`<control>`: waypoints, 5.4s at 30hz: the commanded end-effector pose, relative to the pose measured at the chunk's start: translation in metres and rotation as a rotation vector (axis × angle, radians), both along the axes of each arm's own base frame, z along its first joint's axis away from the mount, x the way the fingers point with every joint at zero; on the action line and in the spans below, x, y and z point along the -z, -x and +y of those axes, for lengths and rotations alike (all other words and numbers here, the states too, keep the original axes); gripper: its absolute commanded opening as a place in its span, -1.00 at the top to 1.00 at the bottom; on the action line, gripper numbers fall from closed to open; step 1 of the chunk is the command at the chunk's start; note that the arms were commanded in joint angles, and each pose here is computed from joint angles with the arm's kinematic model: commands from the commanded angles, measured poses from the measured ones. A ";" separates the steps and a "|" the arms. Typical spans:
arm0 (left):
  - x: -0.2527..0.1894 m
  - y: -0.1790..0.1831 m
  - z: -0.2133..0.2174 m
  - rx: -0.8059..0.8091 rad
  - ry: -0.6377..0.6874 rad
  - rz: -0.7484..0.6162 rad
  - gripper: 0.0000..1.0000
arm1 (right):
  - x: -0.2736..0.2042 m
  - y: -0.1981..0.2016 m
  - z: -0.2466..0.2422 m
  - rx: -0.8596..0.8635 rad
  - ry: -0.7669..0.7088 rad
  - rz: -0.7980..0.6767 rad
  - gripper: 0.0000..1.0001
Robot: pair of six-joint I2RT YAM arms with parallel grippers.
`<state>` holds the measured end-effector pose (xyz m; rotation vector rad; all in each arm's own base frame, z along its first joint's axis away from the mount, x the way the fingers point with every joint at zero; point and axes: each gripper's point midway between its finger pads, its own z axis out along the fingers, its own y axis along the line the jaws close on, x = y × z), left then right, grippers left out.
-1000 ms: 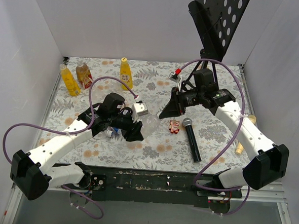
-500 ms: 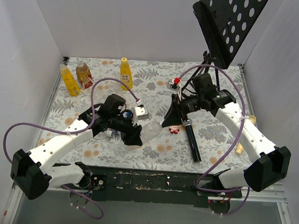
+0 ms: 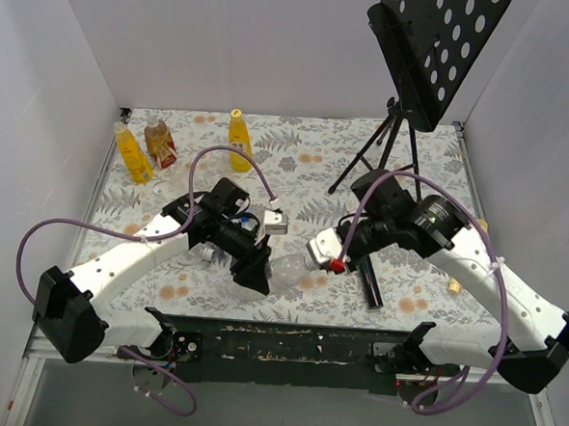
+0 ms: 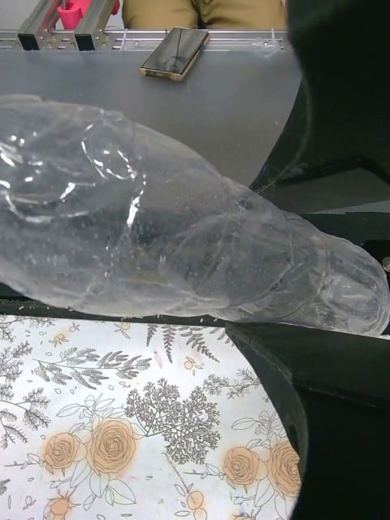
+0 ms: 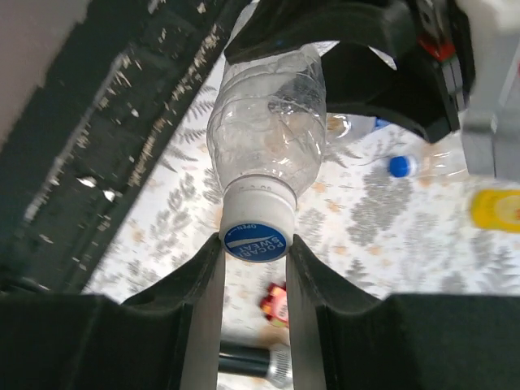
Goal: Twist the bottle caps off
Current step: Unscrew the bottle cap from the plastic bottle.
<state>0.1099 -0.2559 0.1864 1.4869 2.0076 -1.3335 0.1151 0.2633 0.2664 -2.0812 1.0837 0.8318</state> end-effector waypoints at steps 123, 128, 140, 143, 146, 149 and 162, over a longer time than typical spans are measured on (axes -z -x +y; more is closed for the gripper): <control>-0.097 -0.062 -0.014 -0.124 0.479 -0.044 1.00 | -0.153 -0.026 0.093 -0.129 -0.443 0.777 -0.58; -0.085 -0.070 -0.008 -0.243 0.441 -0.092 1.00 | -0.162 -0.064 0.101 0.115 -0.500 0.722 -0.71; -0.104 -0.085 0.005 -0.523 0.517 -0.170 1.00 | -0.115 -0.128 0.100 0.719 -0.550 0.872 -0.69; -0.106 -0.087 0.005 -0.547 0.528 -0.154 1.00 | -0.110 -0.122 0.109 0.693 -0.530 0.883 -0.64; -0.107 -0.093 0.004 -0.573 0.529 -0.141 1.00 | -0.108 -0.115 0.118 0.667 -0.509 0.891 -0.44; -0.109 -0.096 0.003 -0.588 0.537 -0.137 1.00 | -0.105 -0.114 0.121 0.657 -0.503 0.901 -0.24; -0.109 -0.099 0.001 -0.603 0.542 -0.104 1.00 | -0.110 -0.114 0.126 0.632 -0.520 0.901 0.20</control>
